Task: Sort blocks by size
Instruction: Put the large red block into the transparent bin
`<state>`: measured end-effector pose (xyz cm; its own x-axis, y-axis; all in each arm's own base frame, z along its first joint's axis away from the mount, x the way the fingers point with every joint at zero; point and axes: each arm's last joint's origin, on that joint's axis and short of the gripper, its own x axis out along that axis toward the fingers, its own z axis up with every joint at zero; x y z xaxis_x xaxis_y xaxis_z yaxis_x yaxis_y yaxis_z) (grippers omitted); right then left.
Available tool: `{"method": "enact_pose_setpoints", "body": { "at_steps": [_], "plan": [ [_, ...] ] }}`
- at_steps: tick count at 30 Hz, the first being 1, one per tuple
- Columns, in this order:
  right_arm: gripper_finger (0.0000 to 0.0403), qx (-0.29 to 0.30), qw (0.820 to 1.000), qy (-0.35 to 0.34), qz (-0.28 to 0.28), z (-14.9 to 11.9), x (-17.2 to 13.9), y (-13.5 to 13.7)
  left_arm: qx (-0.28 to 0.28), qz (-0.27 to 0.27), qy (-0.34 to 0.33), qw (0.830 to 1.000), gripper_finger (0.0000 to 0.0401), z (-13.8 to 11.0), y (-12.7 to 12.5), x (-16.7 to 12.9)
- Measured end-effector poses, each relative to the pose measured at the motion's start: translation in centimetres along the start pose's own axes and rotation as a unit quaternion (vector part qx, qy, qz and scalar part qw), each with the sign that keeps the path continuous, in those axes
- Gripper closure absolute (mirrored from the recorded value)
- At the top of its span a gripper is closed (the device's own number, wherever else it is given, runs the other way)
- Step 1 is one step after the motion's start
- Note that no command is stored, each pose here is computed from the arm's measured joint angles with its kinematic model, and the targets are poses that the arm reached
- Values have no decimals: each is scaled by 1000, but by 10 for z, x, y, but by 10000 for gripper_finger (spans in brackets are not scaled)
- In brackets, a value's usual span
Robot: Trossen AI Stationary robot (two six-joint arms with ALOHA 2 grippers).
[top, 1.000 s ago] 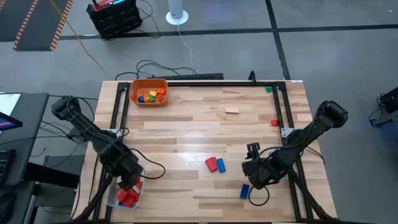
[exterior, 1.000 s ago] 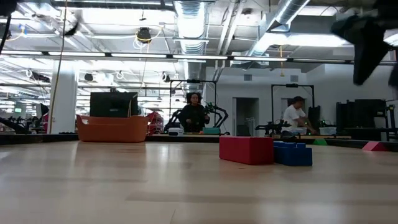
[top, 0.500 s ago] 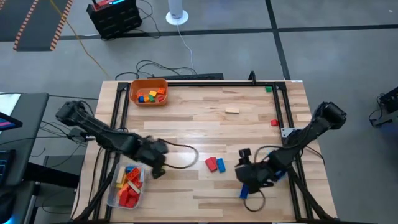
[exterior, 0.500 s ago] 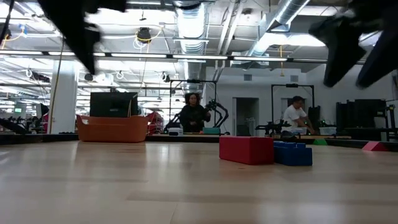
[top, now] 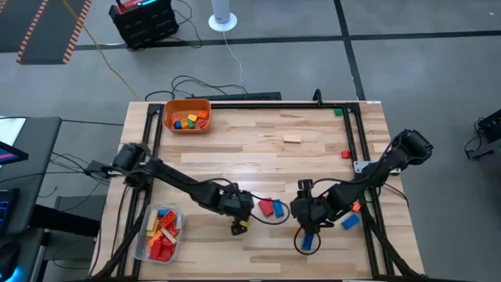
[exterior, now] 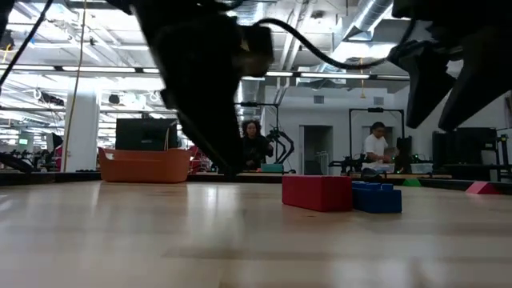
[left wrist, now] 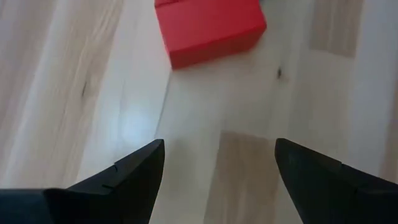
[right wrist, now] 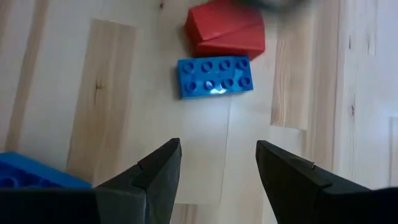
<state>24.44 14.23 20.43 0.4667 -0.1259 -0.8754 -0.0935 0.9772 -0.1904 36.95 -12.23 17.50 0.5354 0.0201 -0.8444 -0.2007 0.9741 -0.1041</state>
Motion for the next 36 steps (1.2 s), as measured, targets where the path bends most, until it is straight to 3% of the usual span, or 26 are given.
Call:
{"method": "enact_pose_setpoints", "body": {
  "at_steps": [5,10,14,25,30,36],
  "plan": [
    [163,-31,999,-7,8,-2,-3,8,59,9,-45,997,104,18,-6,6],
    [163,-36,999,-7,9,-3,-4,10,175,8,-100,979,104,27,-14,3],
    [163,-34,999,-7,8,-2,-4,9,221,-6,-121,968,104,34,-13,2],
    [163,-37,999,-11,6,-1,-3,8,223,-103,-120,962,104,43,1,15],
    [163,-38,999,-17,7,0,-3,8,223,-108,-93,964,104,35,1,41],
    [163,-41,999,-16,6,0,-3,8,206,-82,-78,972,104,34,3,44]
  ]
}}
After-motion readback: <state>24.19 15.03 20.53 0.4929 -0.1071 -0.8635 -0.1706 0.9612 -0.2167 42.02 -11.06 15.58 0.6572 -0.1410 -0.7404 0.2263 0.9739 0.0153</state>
